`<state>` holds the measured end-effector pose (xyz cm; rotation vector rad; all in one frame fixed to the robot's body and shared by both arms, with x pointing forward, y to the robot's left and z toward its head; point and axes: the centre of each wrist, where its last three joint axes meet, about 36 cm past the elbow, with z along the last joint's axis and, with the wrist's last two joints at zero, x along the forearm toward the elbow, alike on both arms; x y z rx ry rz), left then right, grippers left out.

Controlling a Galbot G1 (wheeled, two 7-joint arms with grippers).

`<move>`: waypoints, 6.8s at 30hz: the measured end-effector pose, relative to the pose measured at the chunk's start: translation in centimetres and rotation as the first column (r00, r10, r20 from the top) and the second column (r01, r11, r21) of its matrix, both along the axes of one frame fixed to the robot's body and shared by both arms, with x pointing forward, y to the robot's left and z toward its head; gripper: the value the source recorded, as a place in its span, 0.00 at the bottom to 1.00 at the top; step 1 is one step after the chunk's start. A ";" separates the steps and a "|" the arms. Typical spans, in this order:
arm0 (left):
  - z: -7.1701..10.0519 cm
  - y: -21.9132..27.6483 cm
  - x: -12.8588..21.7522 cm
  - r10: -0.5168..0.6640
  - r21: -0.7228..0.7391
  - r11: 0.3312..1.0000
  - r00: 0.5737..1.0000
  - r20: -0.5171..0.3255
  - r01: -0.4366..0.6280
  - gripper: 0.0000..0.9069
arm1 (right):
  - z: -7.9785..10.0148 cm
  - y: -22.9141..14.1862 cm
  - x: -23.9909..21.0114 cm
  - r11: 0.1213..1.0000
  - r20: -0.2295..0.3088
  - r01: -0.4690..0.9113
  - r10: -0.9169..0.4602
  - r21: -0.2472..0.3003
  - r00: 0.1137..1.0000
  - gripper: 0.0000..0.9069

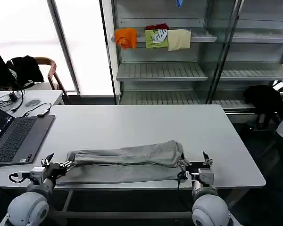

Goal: Fold and organize the clothes.

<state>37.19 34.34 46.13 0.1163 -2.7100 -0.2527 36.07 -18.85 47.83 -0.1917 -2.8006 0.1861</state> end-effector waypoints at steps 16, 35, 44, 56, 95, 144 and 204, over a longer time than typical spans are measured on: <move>-2.2 -1.0 -0.8 0.065 -0.215 0.975 0.997 0.049 -0.053 1.00 | -0.1 -6.3 -1.3 0.984 0.233 -0.156 0.132 0.089 0.964 1.00; -6.7 -1.8 -0.4 0.137 -0.356 0.928 0.990 0.041 -0.114 0.02 | 0.4 -9.8 -2.7 0.964 0.358 -0.245 0.194 0.104 0.913 1.00; -7.6 -2.9 -0.7 0.116 -0.385 0.918 0.993 0.037 -0.093 0.01 | 0.0 -10.2 -3.1 0.963 0.375 -0.246 0.188 0.111 0.908 1.00; -6.3 -2.5 0.3 0.091 -0.387 0.921 0.992 0.090 -0.050 0.00 | -0.8 -11.5 -3.6 0.969 0.379 -0.219 0.161 0.115 0.911 1.00; 5.5 -1.2 4.1 -0.084 -0.230 0.961 0.957 0.278 0.151 0.01 | -0.6 -11.9 -3.7 0.972 0.396 -0.208 0.148 0.113 0.906 1.00; 0.5 -18.6 2.1 -0.528 -0.100 0.821 0.815 0.238 0.562 1.00 | -1.0 -10.5 -3.6 0.968 0.404 -0.224 0.162 0.113 0.900 1.00; -5.7 -0.6 4.2 -0.014 -0.372 0.928 0.999 0.037 0.027 1.00 | -1.3 -11.0 -3.7 0.970 0.395 -0.224 0.171 0.094 0.903 1.00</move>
